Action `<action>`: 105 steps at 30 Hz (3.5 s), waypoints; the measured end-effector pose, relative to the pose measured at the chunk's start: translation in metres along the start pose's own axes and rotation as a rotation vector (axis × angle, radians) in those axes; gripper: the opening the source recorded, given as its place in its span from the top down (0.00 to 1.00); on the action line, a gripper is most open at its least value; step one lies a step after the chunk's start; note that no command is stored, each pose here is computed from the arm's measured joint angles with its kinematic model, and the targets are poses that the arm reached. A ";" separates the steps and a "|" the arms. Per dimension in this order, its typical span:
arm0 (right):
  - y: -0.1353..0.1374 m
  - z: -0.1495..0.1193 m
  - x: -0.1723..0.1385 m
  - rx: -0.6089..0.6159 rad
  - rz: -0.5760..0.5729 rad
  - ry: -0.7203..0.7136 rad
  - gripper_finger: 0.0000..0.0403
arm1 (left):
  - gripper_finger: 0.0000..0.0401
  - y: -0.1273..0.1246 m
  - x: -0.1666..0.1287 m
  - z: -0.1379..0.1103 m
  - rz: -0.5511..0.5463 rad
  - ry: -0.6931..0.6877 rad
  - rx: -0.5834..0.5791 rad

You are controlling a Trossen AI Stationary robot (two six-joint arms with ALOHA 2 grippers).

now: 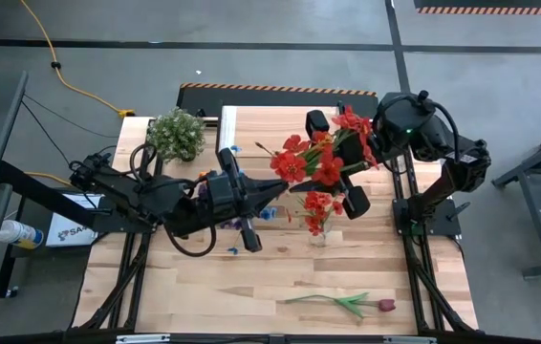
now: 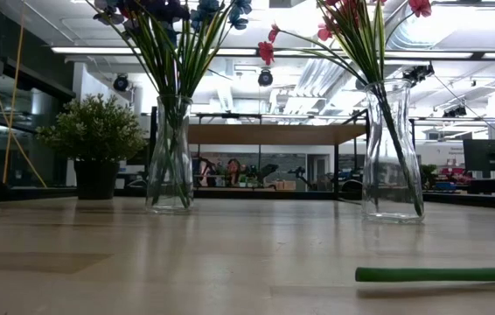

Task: Pick and place flowers into a vace then onto a shelf
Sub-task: Put the red flowers into the right transparent vase

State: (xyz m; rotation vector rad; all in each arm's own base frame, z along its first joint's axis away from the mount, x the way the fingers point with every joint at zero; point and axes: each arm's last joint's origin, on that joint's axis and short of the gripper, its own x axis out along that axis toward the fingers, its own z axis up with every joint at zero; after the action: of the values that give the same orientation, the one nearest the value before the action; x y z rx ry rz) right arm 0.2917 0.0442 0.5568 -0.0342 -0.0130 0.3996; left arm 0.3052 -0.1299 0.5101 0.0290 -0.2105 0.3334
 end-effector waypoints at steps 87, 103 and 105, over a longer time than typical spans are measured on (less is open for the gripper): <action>0.067 0.005 -0.182 0.145 -0.486 0.300 1.00 | 0.42 0.005 -0.013 -0.003 0.000 0.121 -0.027; 0.070 -0.022 -0.228 0.185 -0.547 0.386 1.00 | 0.42 0.006 -0.018 -0.003 0.000 0.144 -0.046; 0.068 -0.029 -0.235 0.195 -0.558 0.389 1.00 | 0.42 0.006 -0.018 -0.003 0.001 0.143 -0.050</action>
State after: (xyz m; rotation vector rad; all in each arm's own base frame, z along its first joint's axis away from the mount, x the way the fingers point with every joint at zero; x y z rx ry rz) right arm 0.0489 0.0145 0.5238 0.0843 0.3928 -0.1701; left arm 0.2872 -0.1297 0.5037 -0.0439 -0.0768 0.3295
